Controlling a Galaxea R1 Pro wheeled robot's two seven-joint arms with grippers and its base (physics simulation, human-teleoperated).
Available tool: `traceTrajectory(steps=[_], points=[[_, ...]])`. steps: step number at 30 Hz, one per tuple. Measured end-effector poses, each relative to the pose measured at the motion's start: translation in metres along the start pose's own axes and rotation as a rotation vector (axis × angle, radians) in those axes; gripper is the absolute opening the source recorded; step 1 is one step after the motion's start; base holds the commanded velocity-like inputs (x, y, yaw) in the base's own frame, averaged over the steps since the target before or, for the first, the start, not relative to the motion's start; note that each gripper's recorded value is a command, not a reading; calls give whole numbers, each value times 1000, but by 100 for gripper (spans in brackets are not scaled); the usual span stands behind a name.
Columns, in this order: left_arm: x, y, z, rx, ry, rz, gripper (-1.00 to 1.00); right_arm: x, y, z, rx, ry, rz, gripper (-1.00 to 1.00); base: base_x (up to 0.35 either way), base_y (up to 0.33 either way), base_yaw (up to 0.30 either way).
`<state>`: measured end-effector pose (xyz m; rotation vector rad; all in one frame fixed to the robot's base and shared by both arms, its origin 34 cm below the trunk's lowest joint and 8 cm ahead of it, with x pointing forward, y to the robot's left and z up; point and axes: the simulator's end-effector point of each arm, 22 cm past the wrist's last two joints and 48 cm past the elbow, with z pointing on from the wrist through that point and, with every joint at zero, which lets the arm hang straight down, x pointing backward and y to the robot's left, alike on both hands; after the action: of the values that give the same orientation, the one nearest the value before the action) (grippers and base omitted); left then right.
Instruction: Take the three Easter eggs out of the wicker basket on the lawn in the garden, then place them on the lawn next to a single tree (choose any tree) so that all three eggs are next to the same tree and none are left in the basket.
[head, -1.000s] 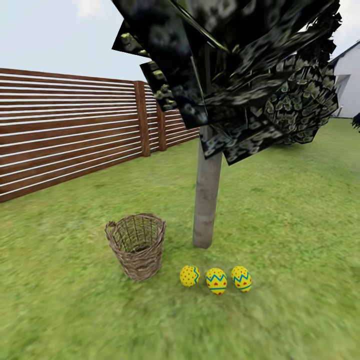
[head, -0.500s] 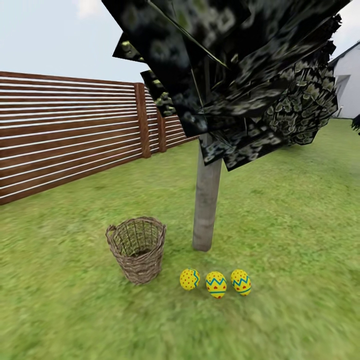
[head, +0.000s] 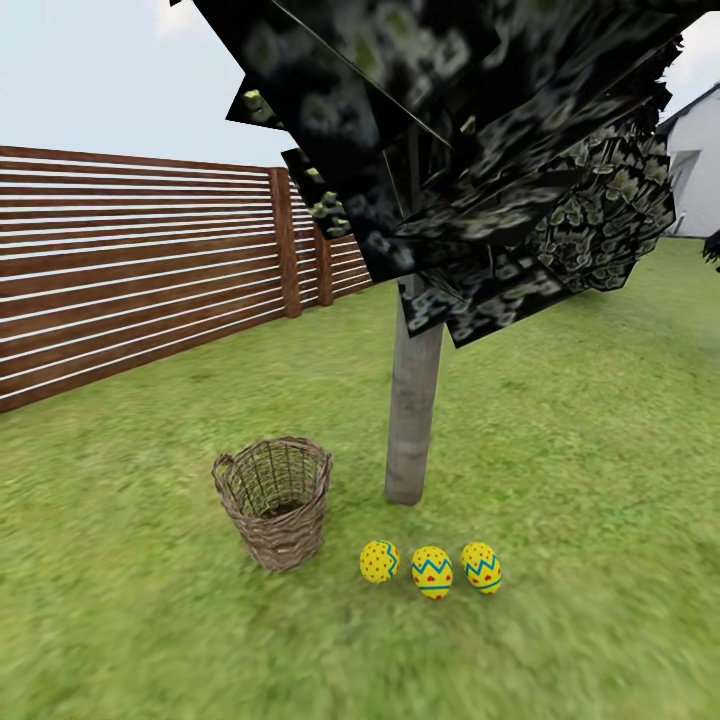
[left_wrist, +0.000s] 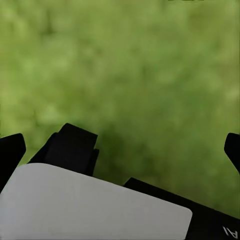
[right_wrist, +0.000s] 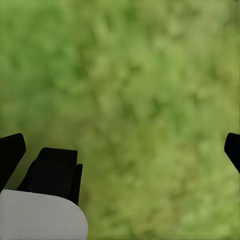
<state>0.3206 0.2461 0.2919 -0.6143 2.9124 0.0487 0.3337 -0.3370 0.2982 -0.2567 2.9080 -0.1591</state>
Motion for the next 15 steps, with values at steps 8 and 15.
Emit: traceTrajectory(steps=[8, 15], points=[[5, -1, 1, -1, 12, 2, 100, 3, 1, 1, -3, 6, 0, 100, 0, 0, 64], [10, 0, 3, -5, 24, 2, 100, 8, 2, 3, -4, 18, 0, 100, -9, 0, 67]])
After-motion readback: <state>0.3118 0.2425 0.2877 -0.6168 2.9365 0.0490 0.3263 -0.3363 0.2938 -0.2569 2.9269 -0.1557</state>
